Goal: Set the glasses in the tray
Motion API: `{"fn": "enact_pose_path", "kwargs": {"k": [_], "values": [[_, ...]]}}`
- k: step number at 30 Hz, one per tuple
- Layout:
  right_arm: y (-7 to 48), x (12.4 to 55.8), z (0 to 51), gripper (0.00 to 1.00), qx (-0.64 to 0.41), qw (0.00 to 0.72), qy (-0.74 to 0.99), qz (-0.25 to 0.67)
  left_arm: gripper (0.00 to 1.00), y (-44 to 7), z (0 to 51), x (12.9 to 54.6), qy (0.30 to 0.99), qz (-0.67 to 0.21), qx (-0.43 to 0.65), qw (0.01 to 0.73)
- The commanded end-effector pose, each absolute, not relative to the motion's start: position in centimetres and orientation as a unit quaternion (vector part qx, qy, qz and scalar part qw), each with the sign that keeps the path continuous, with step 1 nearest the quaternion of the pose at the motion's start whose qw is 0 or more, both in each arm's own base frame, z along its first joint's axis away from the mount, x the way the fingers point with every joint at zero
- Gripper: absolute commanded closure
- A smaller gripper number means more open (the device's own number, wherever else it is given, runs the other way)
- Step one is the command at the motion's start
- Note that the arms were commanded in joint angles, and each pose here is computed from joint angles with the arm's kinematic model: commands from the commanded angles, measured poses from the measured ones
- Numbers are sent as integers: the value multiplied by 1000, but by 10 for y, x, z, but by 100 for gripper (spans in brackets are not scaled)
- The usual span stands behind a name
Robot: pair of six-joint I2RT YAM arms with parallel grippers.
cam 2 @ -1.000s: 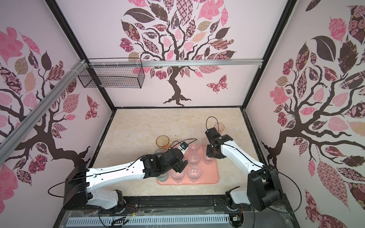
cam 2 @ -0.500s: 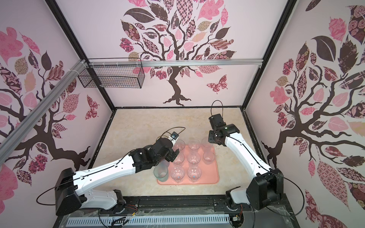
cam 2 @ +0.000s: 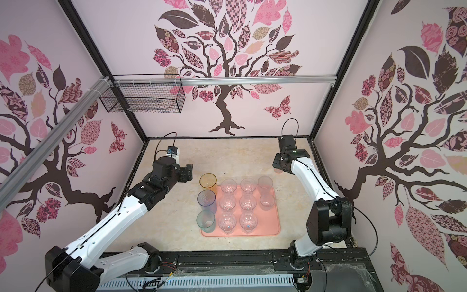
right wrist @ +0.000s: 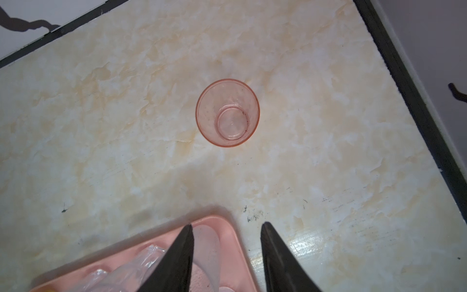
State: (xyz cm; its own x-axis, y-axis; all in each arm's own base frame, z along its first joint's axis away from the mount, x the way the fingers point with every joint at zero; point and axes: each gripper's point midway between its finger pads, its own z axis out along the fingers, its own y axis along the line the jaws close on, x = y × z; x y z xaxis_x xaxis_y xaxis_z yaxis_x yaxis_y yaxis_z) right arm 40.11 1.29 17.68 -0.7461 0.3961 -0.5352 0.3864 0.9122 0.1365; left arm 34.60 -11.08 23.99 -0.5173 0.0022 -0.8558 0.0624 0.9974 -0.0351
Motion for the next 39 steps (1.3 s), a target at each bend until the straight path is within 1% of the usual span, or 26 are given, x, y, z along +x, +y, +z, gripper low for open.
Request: {"fn": "enact_pose_path", "kwargs": {"k": [1,6,11,19,25,31,36,39], "values": [[2,418,173,52,248,300,921,23,14,-113,206,342,894,-42,13,445],[-14,431,147,52,298,279,911,60,14,-120,177,342,913,-41,29,406],[-18,444,118,53,327,249,907,93,14,-122,163,343,918,-40,35,392],[-18,452,84,55,334,217,913,91,14,-123,155,343,922,-34,43,384],[-12,451,68,61,335,193,916,105,14,-123,154,344,922,-33,46,383],[-12,454,71,67,332,197,916,107,14,-123,154,344,922,-33,46,384],[-12,457,75,75,328,201,917,107,14,-122,154,345,921,-30,47,385],[-11,457,74,81,327,199,917,109,14,-121,154,344,921,-26,48,385]]}}
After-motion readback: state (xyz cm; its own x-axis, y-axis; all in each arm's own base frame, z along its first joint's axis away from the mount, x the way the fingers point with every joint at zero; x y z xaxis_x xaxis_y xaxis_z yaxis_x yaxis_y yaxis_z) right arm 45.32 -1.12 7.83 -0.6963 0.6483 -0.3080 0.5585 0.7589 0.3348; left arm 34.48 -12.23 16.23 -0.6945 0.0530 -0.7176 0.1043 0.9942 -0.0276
